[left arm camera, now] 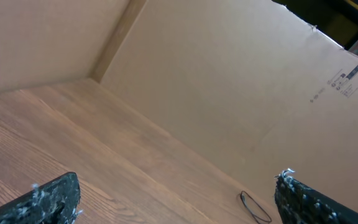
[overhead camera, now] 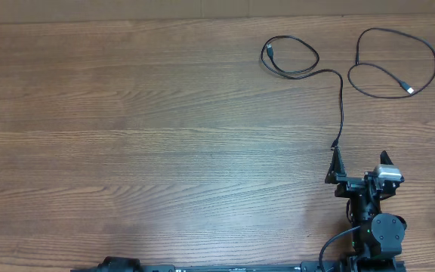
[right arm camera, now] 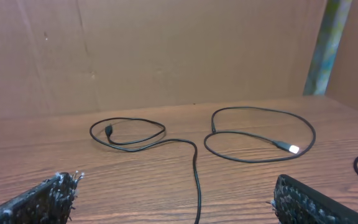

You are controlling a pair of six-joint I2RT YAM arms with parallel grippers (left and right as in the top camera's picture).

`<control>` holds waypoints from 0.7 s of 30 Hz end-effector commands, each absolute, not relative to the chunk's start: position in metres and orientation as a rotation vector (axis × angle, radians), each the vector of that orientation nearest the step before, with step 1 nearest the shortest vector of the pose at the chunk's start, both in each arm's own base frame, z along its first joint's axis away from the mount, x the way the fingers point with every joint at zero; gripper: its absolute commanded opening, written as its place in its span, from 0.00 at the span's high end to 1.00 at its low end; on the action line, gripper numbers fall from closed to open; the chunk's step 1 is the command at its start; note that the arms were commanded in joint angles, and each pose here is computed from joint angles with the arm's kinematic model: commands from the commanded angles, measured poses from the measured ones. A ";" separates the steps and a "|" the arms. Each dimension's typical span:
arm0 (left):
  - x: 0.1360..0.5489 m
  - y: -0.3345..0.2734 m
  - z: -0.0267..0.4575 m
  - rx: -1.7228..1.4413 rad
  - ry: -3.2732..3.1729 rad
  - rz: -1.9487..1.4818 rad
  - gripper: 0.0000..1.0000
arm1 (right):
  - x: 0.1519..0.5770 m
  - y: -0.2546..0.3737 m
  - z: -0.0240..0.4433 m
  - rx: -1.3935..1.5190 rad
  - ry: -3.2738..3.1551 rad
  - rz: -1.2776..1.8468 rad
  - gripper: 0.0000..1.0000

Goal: Untangle cables

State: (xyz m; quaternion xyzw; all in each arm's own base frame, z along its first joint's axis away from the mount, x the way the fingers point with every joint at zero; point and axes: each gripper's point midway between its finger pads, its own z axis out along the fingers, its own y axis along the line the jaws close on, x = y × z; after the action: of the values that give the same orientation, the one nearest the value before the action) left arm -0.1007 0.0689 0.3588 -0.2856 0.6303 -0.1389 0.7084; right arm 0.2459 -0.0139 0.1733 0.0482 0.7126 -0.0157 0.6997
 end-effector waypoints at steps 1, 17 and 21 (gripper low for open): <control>-0.101 0.069 0.358 -0.649 1.391 -0.307 0.00 | 0.246 -0.012 0.172 0.091 1.581 -0.037 0.00; -0.074 0.083 0.368 -0.723 1.356 -0.226 0.00 | 0.246 -0.012 0.172 0.092 1.581 -0.037 0.00; -0.041 0.080 0.373 -0.723 1.362 -0.225 0.00 | 0.246 -0.012 0.172 0.092 1.581 -0.037 0.00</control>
State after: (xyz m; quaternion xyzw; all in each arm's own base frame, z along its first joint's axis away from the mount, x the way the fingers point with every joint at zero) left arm -0.0617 0.0791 0.3778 -0.3149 0.6084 -0.1123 0.7198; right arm 0.2459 -0.0140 0.1735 0.0482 0.7123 -0.0159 0.7000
